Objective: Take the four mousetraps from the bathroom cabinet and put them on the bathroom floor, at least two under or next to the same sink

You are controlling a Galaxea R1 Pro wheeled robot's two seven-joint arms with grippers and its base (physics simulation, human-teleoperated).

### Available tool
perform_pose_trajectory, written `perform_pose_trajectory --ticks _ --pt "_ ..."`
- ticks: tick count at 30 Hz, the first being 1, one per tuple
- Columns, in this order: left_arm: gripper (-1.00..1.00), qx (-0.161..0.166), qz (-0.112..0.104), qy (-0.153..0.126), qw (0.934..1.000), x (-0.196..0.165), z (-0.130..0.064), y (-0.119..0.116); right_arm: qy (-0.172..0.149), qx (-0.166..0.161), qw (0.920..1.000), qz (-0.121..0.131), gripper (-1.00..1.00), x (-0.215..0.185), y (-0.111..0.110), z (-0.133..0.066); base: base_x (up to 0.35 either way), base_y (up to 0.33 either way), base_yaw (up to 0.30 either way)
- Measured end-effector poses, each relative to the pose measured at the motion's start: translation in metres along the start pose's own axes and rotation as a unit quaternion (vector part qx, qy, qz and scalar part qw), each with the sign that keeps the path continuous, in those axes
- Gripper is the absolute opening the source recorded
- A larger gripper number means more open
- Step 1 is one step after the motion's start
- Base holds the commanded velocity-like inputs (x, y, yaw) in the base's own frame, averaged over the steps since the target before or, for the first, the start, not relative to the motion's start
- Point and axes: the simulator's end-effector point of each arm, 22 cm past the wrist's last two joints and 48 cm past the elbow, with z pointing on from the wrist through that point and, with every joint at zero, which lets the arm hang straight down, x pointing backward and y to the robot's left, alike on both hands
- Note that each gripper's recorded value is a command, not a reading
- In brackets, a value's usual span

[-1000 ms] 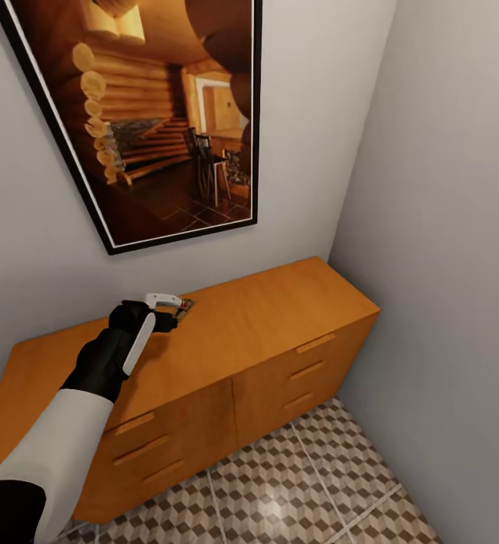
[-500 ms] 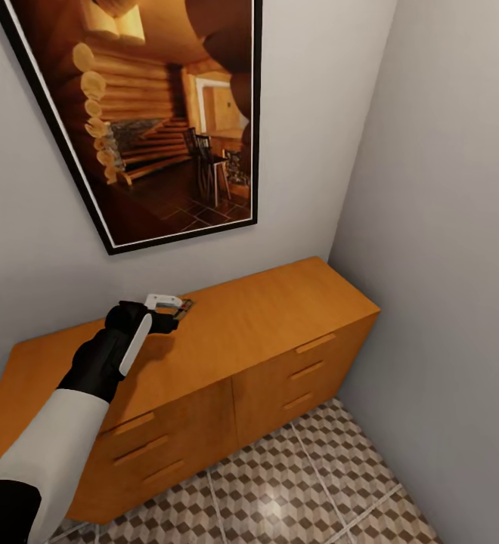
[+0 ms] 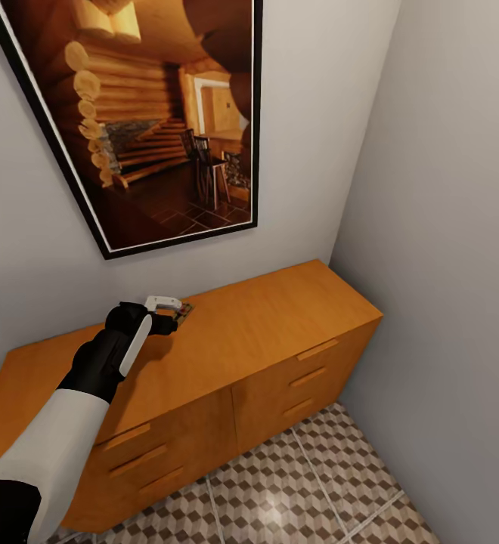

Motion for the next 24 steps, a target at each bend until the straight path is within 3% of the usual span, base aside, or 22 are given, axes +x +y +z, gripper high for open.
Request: perform_pose_trajectory --ticks 7,24 --pt "1.00 -0.001 0.001 0.011 0.9999 0.008 0.005 0.001 0.000 0.000 1.0000 0.000 -1.00 0.000 0.000 0.000 0.029 0.000 0.000" --pt "1.00 -0.004 0.001 0.026 0.9996 0.020 0.011 0.004 0.000 0.000 1.0000 0.000 -1.00 0.000 0.000 0.000 0.163 0.000 0.000"
